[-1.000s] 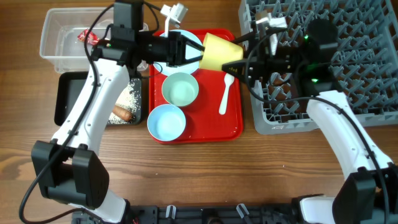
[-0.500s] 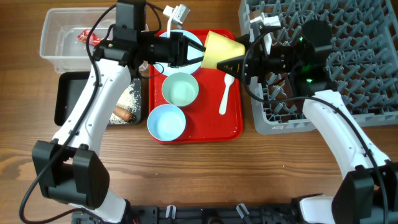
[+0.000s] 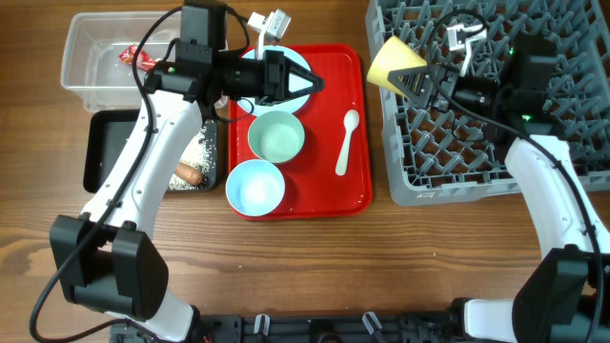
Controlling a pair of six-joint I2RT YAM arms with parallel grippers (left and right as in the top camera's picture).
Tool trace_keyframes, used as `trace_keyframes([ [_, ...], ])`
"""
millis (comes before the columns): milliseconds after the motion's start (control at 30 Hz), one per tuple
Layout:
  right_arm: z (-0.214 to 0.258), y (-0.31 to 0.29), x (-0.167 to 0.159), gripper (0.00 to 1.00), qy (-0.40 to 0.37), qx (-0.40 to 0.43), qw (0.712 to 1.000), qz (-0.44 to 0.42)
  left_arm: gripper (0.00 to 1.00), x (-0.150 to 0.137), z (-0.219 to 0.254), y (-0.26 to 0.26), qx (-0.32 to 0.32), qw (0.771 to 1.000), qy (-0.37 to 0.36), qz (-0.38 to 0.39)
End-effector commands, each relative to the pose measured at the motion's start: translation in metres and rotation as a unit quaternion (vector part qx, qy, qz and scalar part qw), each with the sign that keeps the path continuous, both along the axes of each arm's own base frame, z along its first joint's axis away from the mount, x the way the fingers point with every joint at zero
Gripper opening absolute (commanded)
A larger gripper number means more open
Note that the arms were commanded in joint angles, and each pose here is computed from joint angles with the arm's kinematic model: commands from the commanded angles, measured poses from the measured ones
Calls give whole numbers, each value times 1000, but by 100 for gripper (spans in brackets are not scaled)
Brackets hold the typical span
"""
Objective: Sort waste into correct bins and load items into the dishwasher rack
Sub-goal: 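Place the yellow cup into the dish rack with right gripper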
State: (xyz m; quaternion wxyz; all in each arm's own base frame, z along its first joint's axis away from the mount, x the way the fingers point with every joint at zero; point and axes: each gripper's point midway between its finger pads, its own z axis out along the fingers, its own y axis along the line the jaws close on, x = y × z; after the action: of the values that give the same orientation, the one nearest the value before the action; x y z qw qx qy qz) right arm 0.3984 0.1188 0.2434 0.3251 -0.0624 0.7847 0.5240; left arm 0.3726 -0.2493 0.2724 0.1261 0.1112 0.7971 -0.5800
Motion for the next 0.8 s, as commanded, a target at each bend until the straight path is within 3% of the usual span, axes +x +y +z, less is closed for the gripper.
trace_keyframes([
  [0, -9, -31, 7, 61, 10, -110, 989, -100, 8, 42, -52, 42, 177, 972, -9, 157],
  [100, -4, -71, -7, 61, 66, -231, 953, -187, 8, 56, -76, 77, 275, 933, -10, 233],
  [233, -6, -131, -47, 61, 174, -378, 866, -277, 8, 61, -88, 102, 336, 901, -10, 274],
  [333, -33, -134, -76, 61, 258, -402, 841, -254, 8, 59, -90, 103, 344, 900, -13, 268],
  [500, -91, -138, -97, 61, 383, -441, 788, -193, 9, 57, -92, 104, 349, 899, -11, 266],
  [667, -134, -129, -92, 62, 430, -457, 766, -141, 9, 56, -93, 105, 351, 898, -8, 264],
  [767, -154, -125, -94, 72, 455, -464, 751, -118, 9, 53, -94, 105, 354, 898, -3, 262],
])
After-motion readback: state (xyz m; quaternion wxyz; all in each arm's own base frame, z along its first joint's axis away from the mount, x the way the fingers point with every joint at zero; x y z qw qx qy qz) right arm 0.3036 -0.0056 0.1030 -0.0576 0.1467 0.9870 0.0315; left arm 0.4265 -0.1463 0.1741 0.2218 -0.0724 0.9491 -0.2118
